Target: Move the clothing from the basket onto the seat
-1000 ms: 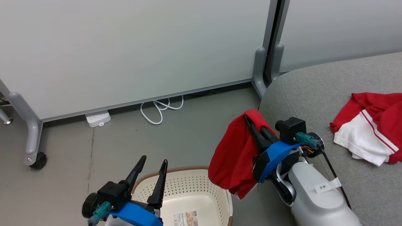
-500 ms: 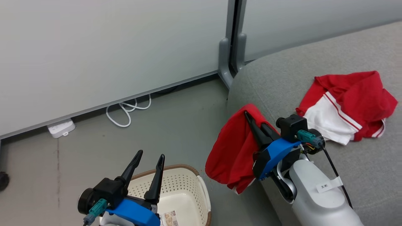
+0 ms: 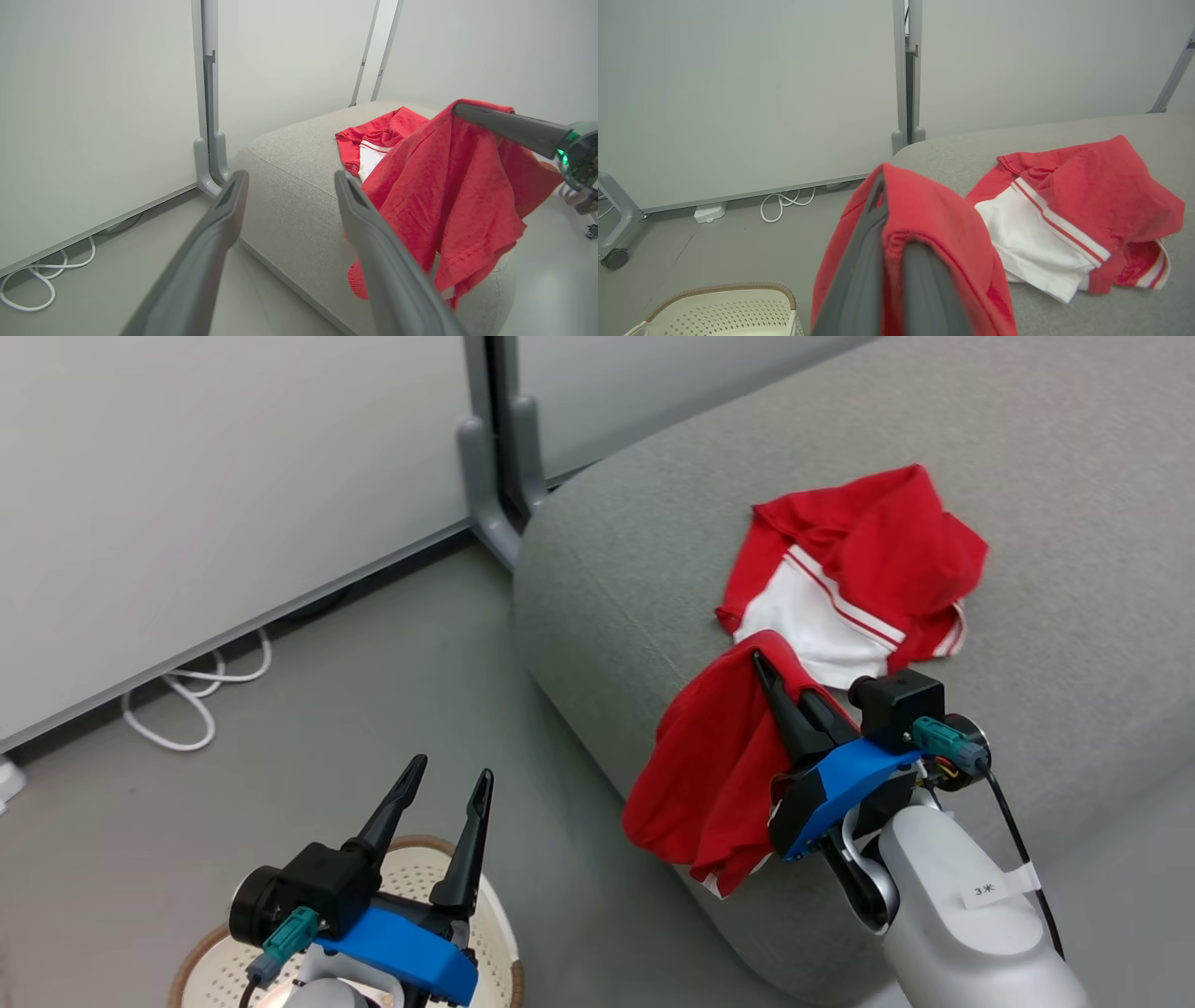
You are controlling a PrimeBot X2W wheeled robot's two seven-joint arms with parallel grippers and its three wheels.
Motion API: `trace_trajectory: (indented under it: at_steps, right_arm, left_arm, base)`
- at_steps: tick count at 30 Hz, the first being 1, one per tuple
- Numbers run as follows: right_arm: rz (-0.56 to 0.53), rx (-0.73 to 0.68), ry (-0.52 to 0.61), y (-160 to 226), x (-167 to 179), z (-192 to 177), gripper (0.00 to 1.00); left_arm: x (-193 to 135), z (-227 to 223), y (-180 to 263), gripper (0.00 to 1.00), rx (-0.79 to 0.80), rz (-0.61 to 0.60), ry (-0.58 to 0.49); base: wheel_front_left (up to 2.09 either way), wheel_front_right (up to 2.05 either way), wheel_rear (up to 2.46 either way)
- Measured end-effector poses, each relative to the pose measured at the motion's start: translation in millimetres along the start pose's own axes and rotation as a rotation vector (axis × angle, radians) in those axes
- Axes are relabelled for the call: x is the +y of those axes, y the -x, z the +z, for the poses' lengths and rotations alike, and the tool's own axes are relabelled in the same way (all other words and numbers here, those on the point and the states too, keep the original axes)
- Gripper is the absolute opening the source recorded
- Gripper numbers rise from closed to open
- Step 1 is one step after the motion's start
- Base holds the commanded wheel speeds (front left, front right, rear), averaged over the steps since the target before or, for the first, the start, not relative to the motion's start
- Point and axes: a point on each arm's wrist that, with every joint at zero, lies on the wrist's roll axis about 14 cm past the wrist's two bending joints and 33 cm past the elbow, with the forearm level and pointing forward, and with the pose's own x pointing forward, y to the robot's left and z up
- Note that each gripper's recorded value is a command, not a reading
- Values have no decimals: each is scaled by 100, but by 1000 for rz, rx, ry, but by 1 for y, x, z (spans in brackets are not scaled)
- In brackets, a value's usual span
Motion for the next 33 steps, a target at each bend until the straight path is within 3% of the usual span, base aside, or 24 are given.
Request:
trace_trajectory:
  at_steps: [10, 23, 33]
  right_arm:
    - [-148, 25, -8, 30, -48, -10, 0]
    - [-171, 43, -24, 30, -53, -17, 0]
    - [-280, -84, 36, -37, -108, 58, 0]
  left_arm:
    - [-31, -13, -32, 100, 24, -128, 24]
    - [-28, -22, -34, 100, 44, -140, 31]
    - [-1, -29, -50, 100, 28, -145, 16]
  base:
    - [0, 0, 0]
    - [0, 0, 0]
    - [0, 0, 0]
